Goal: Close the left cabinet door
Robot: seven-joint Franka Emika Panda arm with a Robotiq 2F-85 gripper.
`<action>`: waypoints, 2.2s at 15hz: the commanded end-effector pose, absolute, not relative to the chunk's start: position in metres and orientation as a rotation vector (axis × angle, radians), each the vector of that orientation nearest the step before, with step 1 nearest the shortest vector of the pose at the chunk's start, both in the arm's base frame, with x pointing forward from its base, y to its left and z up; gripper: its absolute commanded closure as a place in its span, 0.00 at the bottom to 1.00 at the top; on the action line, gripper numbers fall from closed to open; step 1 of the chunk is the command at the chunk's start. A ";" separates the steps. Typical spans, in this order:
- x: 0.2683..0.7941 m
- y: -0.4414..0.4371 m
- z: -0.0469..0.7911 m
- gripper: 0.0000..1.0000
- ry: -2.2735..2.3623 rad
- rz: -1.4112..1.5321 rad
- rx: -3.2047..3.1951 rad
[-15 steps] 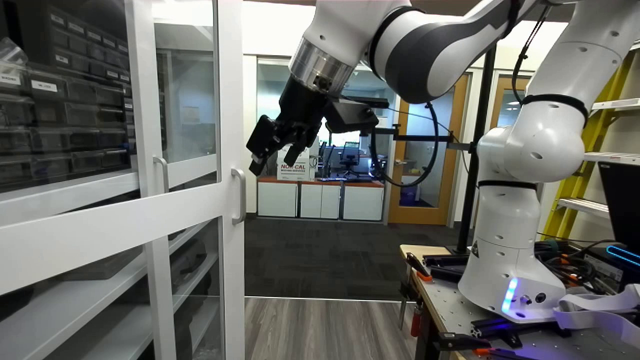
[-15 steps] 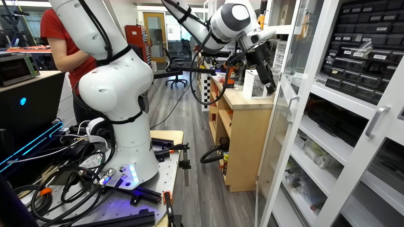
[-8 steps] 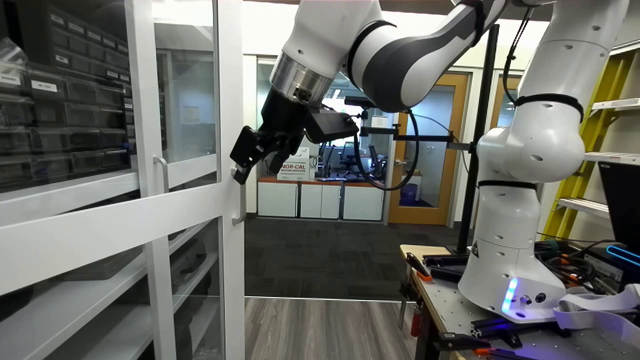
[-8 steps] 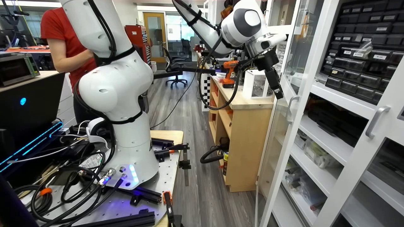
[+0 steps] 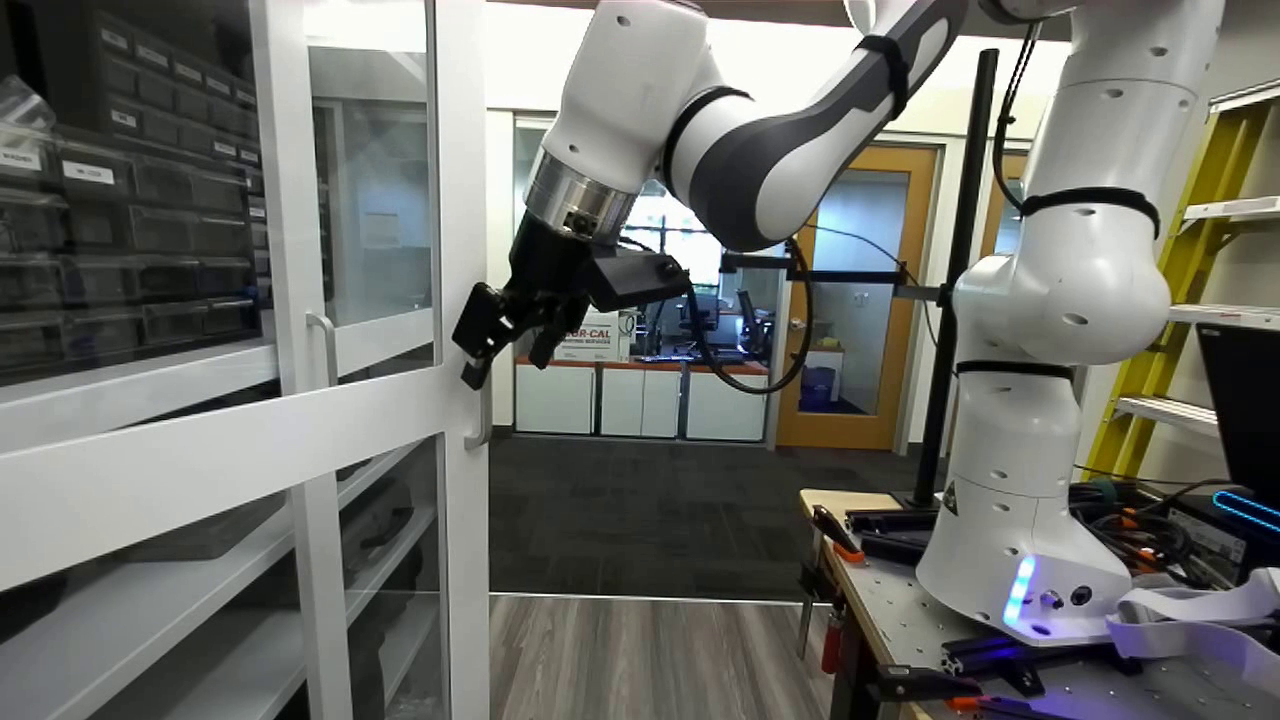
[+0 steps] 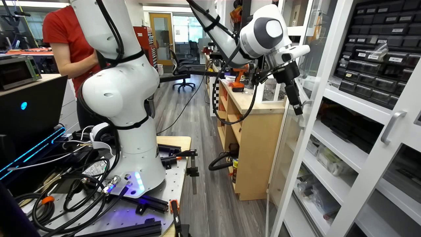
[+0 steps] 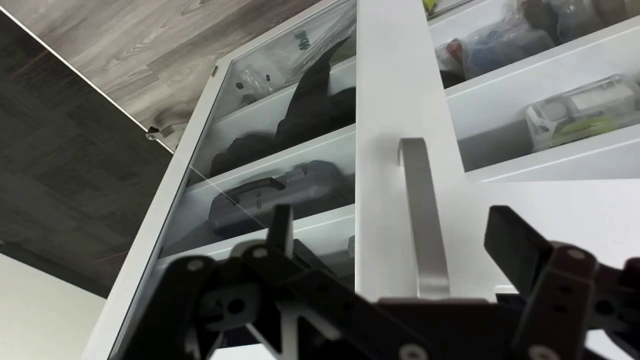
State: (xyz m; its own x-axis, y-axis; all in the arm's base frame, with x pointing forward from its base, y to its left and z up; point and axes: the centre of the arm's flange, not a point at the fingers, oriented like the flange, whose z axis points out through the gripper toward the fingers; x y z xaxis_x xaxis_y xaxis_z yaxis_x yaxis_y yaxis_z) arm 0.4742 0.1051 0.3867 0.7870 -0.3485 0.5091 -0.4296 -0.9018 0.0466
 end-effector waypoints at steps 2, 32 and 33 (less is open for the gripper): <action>0.485 0.112 0.381 0.33 -0.643 0.831 2.850; 0.538 0.097 0.392 0.95 -0.591 0.944 2.805; 0.544 0.095 0.392 0.95 -0.589 0.944 2.805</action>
State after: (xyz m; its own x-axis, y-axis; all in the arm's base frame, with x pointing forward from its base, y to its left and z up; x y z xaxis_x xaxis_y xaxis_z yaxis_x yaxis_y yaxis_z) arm 0.5142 0.1000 0.3858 0.7554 -0.3255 0.5687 -0.3957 -0.9184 -0.0001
